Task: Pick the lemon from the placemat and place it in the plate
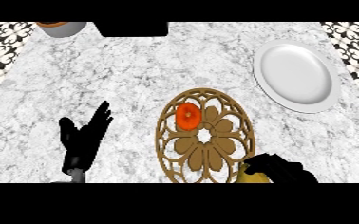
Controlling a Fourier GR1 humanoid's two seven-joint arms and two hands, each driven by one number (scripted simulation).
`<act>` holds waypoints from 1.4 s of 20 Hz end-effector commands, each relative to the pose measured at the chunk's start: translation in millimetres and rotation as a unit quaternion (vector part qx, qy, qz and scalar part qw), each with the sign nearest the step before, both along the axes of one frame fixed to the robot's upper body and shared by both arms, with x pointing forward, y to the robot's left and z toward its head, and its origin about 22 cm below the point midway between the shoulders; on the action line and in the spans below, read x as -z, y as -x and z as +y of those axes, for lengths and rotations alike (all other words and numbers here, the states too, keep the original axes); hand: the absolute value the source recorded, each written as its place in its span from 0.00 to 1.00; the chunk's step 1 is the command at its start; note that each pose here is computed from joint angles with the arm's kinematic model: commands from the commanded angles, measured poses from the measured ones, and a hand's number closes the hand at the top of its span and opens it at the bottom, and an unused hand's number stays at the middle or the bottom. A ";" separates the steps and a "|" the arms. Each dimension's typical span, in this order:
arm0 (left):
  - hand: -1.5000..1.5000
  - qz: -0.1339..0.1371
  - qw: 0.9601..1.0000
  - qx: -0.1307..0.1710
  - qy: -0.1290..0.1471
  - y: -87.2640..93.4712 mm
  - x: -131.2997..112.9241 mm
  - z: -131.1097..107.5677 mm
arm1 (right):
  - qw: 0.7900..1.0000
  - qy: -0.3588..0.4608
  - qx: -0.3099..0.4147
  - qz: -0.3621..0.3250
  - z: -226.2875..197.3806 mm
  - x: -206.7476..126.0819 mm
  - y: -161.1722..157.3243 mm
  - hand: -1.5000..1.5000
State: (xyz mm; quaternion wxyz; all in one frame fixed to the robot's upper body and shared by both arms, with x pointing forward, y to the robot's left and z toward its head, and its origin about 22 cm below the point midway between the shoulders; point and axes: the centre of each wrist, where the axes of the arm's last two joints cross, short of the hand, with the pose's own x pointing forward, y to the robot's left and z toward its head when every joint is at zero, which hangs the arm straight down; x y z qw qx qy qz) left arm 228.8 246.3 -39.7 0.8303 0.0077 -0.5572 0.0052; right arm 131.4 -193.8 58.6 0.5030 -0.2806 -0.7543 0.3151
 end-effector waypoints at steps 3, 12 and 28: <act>0.50 -0.002 1.000 0.003 0.006 -4.7 -2.8 3.5 | 0.993 -0.097 0.060 -0.018 -48.2 -7.3 -12.8 1.00; 0.50 0.002 1.000 0.015 0.003 -8.4 -2.8 -14.9 | 0.980 -0.141 0.126 -0.059 -115.2 12.6 -113.1 1.00; 0.50 -0.010 1.000 0.028 -0.002 -17.9 -7.0 -19.7 | 0.965 -0.141 0.192 -0.107 -204.3 33.4 -233.1 1.00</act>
